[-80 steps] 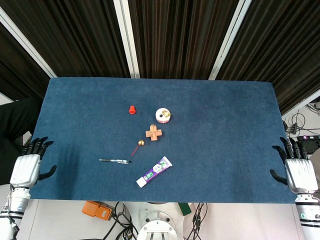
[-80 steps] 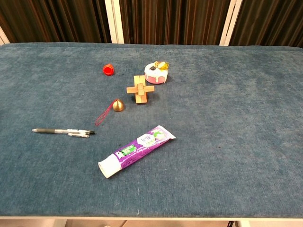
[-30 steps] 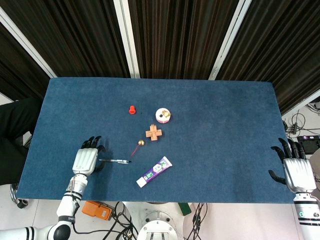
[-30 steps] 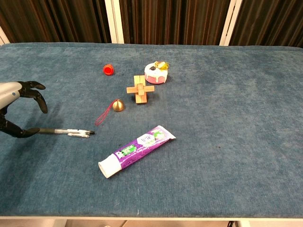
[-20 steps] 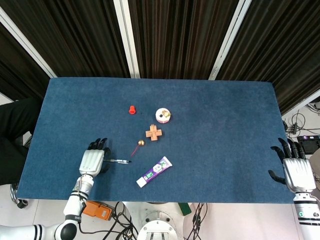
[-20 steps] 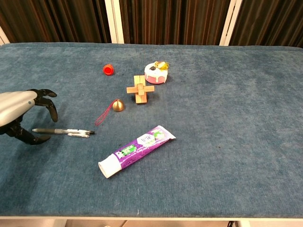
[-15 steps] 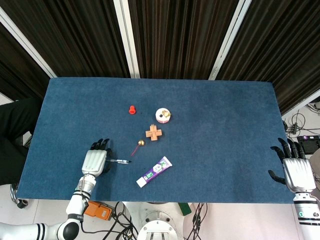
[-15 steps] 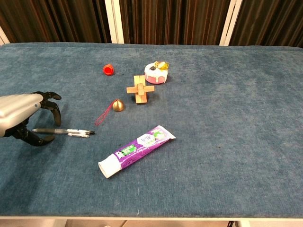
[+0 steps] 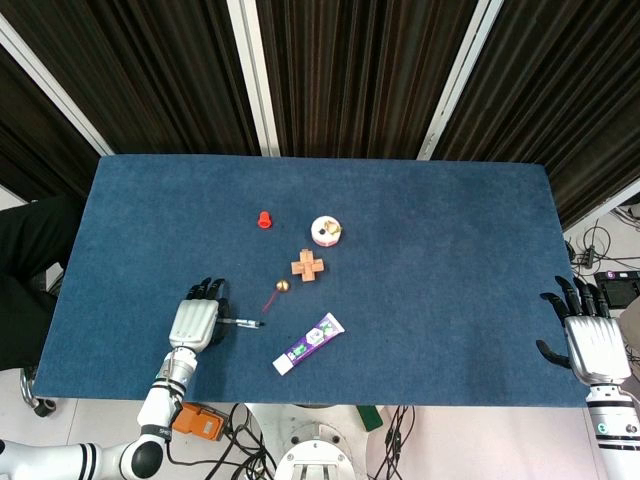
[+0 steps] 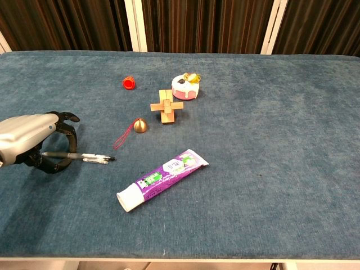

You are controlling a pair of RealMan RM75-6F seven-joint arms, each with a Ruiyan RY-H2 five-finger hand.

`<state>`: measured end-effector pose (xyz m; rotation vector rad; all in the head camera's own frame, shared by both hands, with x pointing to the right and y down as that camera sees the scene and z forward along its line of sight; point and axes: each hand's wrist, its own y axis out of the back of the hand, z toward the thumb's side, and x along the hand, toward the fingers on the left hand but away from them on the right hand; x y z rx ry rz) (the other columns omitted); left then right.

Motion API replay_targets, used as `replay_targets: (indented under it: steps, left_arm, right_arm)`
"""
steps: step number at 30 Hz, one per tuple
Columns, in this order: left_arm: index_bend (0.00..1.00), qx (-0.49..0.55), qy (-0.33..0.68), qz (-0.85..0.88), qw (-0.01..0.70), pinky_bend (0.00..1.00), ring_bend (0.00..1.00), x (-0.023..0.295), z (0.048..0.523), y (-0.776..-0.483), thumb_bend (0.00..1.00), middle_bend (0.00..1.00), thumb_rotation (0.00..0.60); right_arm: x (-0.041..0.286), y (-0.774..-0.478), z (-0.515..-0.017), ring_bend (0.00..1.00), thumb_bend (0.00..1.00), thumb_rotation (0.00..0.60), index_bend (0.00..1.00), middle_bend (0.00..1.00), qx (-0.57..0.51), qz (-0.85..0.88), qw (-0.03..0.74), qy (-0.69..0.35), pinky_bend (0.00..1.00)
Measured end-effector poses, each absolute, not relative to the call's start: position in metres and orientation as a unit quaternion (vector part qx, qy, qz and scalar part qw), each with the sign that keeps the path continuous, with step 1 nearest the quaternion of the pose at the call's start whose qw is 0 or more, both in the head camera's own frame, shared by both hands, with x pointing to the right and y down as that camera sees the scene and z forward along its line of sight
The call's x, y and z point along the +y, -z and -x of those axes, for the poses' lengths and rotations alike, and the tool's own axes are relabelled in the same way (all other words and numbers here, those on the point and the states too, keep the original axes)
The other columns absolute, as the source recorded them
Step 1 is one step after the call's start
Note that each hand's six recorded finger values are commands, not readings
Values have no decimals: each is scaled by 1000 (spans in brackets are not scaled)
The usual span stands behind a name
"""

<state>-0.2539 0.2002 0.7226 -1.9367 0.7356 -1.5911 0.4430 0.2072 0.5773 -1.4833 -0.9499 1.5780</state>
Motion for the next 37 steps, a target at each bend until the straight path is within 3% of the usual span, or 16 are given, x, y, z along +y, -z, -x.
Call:
replay_targets:
  steps: [6, 14, 25, 37]
  left_arm:
    - [594, 293, 573, 717, 269, 122, 4, 190, 256, -711, 455, 139, 600]
    - [595, 327, 557, 714, 271, 122, 4, 158, 268, -679, 467, 144, 600]
    - [596, 398, 530, 682, 308, 122, 4, 75, 313, -580, 467, 144, 600]
    - [611, 487, 418, 745, 183, 122, 14, 44, 330, -516, 470, 162, 600]
  right_arm:
    - [207, -577, -443, 59, 361, 600, 315, 131, -372, 580, 380, -617, 105]
    - [207, -577, -443, 59, 361, 600, 315, 131, -373, 580, 378, -618, 105]
    - [206, -579, -440, 59, 360, 600, 316, 131, -373, 579, 378, -618, 105]
    - [205, -579, -440, 58, 360, 600, 318, 131, -377, 579, 379, -616, 105]
